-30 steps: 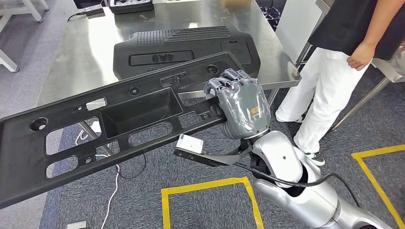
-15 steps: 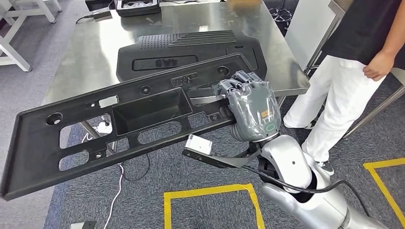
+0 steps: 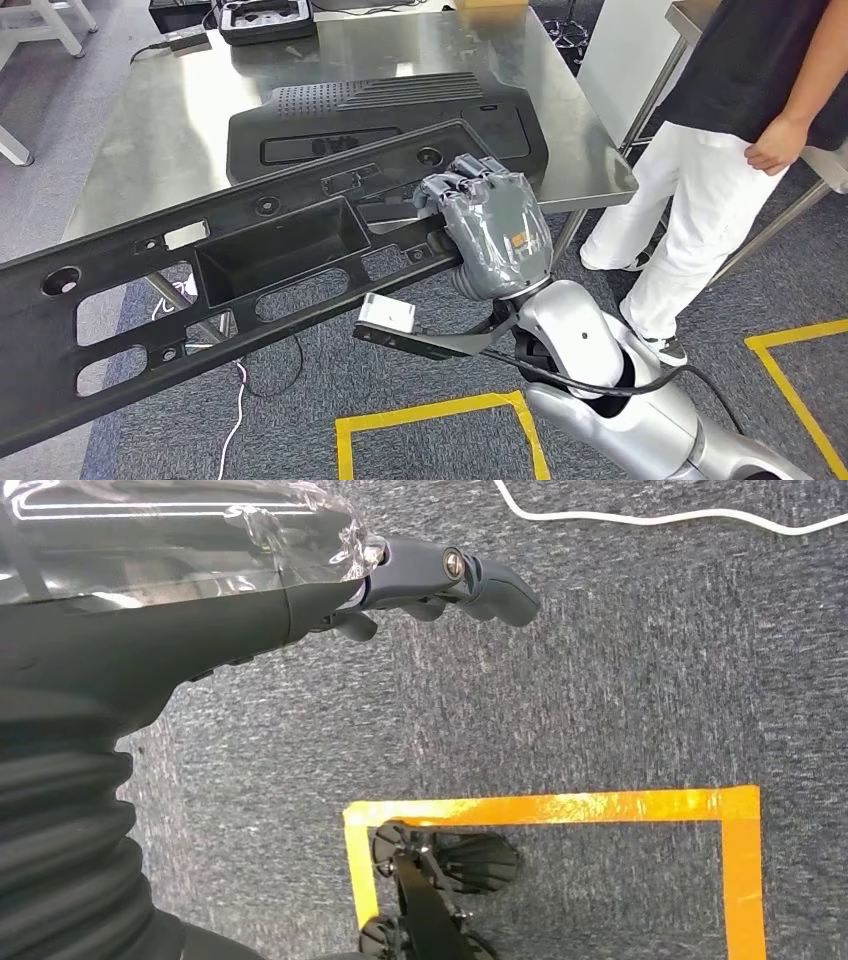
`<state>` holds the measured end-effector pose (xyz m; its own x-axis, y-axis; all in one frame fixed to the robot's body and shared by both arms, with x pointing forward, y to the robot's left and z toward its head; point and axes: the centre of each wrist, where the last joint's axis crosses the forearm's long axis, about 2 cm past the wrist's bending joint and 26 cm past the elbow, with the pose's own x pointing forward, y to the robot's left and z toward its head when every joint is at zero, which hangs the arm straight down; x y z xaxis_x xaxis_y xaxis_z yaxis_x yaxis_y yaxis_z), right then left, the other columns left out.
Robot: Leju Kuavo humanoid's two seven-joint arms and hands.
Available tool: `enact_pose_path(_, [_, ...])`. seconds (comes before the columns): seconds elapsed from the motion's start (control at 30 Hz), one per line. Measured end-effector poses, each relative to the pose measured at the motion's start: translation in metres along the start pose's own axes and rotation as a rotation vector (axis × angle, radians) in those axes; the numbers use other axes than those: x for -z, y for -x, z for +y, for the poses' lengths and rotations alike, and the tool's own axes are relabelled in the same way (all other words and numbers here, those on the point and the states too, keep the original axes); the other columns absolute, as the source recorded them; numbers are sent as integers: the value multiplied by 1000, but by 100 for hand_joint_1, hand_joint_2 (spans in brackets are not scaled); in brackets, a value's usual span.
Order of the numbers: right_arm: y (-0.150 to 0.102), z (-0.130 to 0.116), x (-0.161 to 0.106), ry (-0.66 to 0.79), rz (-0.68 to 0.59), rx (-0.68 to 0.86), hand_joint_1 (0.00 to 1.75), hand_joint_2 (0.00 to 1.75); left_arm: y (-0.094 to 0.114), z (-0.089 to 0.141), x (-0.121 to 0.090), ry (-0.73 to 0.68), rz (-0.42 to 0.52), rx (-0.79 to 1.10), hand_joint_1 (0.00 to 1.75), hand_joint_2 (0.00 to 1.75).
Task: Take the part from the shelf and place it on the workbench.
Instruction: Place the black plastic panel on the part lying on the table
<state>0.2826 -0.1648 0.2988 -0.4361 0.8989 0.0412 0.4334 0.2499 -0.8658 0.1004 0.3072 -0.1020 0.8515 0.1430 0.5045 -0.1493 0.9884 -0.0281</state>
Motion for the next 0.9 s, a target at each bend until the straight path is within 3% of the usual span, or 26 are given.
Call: enact_pose_path(0.9, [-2, 4, 5, -5, 6, 27, 175, 175, 0, 2, 0, 0, 0, 2, 0, 175])
